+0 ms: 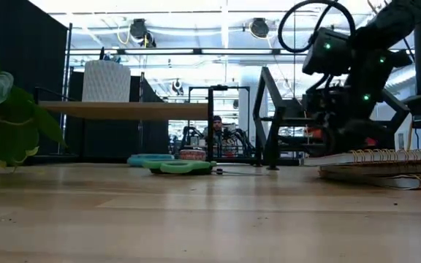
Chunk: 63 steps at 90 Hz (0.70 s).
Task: Stock shelves
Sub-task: Remove the black pen from the white pen holder
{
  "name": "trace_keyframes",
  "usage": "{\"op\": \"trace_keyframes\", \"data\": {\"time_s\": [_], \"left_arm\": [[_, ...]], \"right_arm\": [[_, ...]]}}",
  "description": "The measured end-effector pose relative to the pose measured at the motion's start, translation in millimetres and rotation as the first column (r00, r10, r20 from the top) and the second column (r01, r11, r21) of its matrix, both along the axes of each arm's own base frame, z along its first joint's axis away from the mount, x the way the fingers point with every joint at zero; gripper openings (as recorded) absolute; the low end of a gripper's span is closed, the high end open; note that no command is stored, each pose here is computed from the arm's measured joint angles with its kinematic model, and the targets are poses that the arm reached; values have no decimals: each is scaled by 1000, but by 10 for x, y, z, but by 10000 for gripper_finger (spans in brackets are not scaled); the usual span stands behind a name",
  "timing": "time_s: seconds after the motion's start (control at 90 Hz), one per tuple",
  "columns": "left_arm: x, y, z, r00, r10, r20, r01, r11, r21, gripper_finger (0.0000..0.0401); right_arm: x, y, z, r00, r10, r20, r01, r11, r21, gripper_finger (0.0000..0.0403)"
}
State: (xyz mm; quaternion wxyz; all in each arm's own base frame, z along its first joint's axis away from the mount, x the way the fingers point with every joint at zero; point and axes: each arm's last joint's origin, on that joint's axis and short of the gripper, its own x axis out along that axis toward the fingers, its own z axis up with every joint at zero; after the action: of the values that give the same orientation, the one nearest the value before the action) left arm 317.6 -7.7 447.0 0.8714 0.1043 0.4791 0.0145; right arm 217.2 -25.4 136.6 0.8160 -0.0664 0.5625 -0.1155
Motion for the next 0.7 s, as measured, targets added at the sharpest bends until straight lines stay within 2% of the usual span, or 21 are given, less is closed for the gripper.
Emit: {"op": "trace_keyframes", "data": {"time_s": [0.111, 0.2, 0.444, 0.578, 0.7], "left_arm": [[-5, -7, -3, 1000, -2, -6, 2, 1000, 0, 129], [-5, -7, -3, 1000, 2, -5, -3, 1000, -3, 129], [-6, -7, -4, 999, 44, -2, -44, 999, -29, 129], [-39, 1, -25, 997, 71, -39, -72, 997, -14, 129], [-43, 11, -24, 995, 89, -39, -88, 996, 15, 129]], "right_arm": [[9, 0, 4, 1000, -14, 14, 14, 1000, 5, 42], [20, 1, 7, 996, -76, 44, 74, 996, 39, 56], [10, 28, 85, 992, -84, 91, 73, 990, 122, 149], [13, 36, 296, 989, -84, 119, 66, 987, 148, 197], [4, 37, 573, 983, -88, 160, 63, 986, 152, 218]]}}
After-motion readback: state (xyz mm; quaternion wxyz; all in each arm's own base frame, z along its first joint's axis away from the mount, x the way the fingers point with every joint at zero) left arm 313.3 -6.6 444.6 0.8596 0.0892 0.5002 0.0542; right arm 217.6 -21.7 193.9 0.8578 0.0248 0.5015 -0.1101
